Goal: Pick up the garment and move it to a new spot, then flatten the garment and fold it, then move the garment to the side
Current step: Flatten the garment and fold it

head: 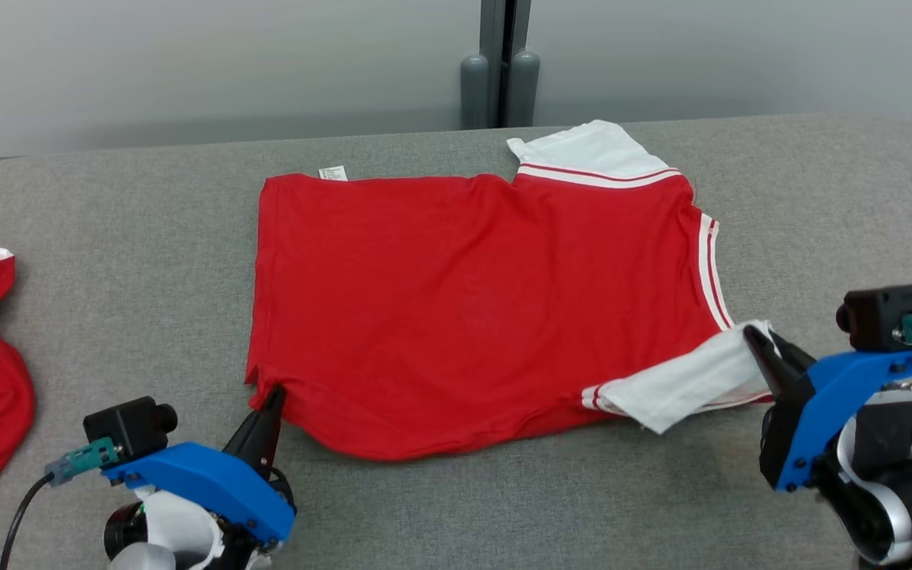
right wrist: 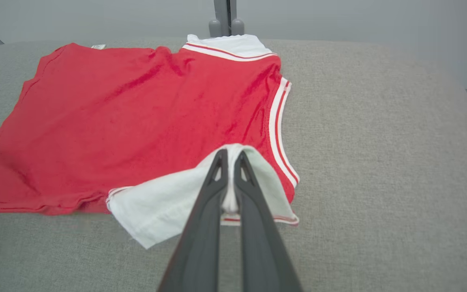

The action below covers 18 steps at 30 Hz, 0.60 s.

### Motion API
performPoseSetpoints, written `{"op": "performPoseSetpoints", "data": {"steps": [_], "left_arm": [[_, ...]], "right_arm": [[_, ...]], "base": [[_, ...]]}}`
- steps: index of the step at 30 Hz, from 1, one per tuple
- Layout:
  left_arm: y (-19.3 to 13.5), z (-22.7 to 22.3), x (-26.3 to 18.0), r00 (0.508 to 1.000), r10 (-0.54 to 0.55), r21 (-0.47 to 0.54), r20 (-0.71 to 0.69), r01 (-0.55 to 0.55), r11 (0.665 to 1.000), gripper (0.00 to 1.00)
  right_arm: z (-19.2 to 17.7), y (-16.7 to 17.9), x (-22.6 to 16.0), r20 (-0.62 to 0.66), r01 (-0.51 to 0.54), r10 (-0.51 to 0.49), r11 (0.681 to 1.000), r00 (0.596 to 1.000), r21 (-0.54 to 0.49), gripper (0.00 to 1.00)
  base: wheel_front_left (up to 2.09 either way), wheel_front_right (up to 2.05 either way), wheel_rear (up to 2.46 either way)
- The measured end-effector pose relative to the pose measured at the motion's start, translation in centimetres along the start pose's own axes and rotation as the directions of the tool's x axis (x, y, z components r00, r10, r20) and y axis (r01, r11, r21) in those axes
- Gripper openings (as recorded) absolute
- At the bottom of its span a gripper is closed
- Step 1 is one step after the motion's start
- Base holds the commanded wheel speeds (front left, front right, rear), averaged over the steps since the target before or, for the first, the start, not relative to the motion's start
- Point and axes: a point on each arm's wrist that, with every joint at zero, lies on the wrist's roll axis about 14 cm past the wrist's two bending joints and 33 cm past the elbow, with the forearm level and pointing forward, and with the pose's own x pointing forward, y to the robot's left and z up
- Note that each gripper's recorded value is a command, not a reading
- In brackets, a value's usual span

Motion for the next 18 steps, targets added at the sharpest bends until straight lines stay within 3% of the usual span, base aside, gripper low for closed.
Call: {"op": "performPoseSetpoints", "data": {"steps": [6,18], "left_arm": [[0.0,0.4,1.9,1.000,-0.006,-0.032,0.014,0.007,0.999,0.00],[3.4,0.1,5.5,0.992,0.127,0.006,0.025,-0.127,0.992,0.00]], "right_arm": [[1.8,0.2,2.4,0.064,-0.009,0.009,1.000,0.998,-0.004,0.00],[3.8,-0.3,6.9,0.134,0.009,-0.006,1.000,0.991,-0.017,0.00]], "base": [[0.00,0.00,0.00],[0.00,0.00,0.00]]}}
